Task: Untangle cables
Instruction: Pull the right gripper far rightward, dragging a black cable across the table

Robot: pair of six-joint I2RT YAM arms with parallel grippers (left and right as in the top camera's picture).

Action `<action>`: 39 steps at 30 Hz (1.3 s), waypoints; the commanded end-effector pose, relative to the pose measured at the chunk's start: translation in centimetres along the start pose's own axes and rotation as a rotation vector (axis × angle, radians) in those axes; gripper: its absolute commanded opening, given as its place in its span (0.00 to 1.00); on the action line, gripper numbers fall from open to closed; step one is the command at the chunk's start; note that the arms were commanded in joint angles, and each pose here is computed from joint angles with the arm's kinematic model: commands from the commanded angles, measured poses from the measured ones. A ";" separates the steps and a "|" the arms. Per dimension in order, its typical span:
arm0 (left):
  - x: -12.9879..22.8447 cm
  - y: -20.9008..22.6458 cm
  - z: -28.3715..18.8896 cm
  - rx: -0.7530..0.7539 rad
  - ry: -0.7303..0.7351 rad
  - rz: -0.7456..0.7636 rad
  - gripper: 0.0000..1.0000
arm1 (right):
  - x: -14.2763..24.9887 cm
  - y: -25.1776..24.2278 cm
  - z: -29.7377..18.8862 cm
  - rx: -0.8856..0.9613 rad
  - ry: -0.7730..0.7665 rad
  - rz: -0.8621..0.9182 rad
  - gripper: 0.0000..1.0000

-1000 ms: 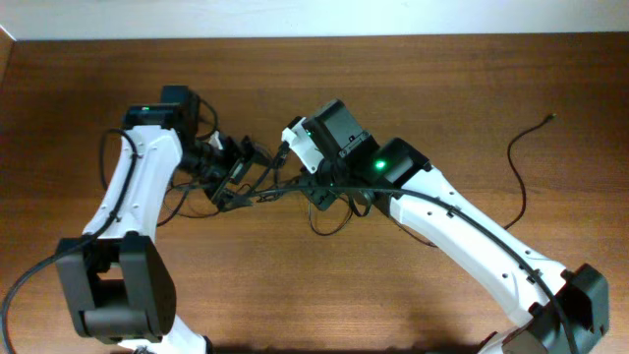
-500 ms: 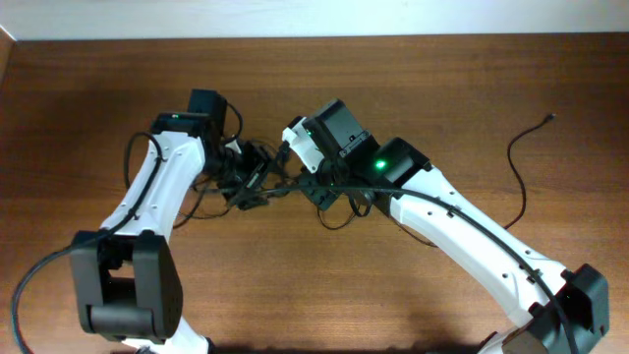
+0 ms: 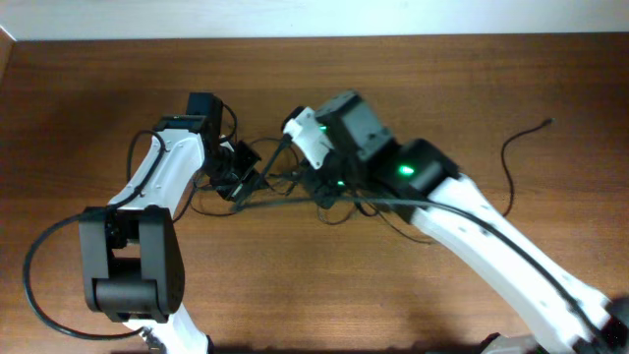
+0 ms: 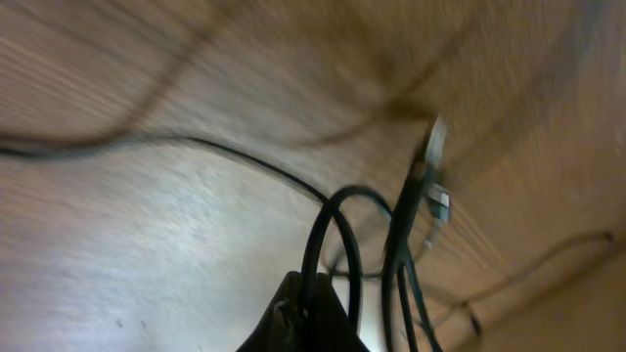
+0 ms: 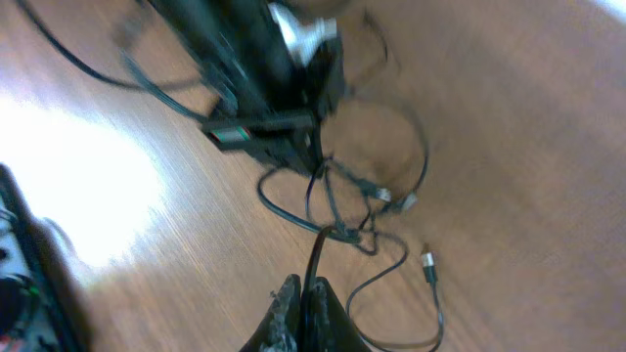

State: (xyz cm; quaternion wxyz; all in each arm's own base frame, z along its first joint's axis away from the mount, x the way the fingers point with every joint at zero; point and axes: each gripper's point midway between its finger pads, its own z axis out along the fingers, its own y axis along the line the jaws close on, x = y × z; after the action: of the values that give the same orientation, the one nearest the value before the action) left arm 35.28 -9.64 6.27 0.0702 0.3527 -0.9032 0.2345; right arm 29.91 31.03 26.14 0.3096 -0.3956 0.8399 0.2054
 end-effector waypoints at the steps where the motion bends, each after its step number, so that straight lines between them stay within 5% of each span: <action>1: -3.0 1.9 -0.1 -0.107 -0.148 0.007 0.00 | -3.5 1.5 -6.8 -0.011 -0.183 -0.030 0.04; 11: -8.0 5.1 -2.4 -0.206 -0.351 -0.050 0.00 | -5.6 2.2 -19.4 0.068 -0.495 -0.076 0.04; 17: -10.7 8.3 -4.6 -0.207 -0.395 -0.162 0.00 | -3.1 -7.7 -20.7 0.425 -0.422 0.102 0.04; 22: -11.3 9.6 -5.3 -0.206 -0.399 -0.203 0.00 | 4.7 -18.5 -22.2 0.762 -0.177 0.354 0.04; 28: -10.8 9.0 -4.8 -0.212 -0.390 -0.180 0.00 | 16.3 -30.4 -25.1 0.992 -0.039 0.860 0.04; 34: -9.6 7.4 -3.7 -0.220 -0.376 -0.122 0.01 | 33.7 -40.1 -25.2 1.108 0.125 1.365 0.04; 35: -9.5 7.2 -3.6 -0.221 -0.375 -0.115 0.01 | 35.5 -41.1 -24.9 1.109 0.121 1.407 0.08; 37: -9.3 6.9 -3.4 -0.221 -0.374 -0.105 0.07 | 36.8 -42.2 -24.1 1.079 0.105 1.431 0.94; 39: -9.5 6.6 -3.5 -0.211 -0.384 -0.099 0.43 | 36.3 -42.4 -23.4 1.044 0.084 1.427 0.99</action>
State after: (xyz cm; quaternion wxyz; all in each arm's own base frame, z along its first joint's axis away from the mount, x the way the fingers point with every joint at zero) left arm 37.71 2.03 4.42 -0.0526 0.4313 -0.8981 0.0685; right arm 35.99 -28.61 13.61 0.2013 0.4086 0.8842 -0.1030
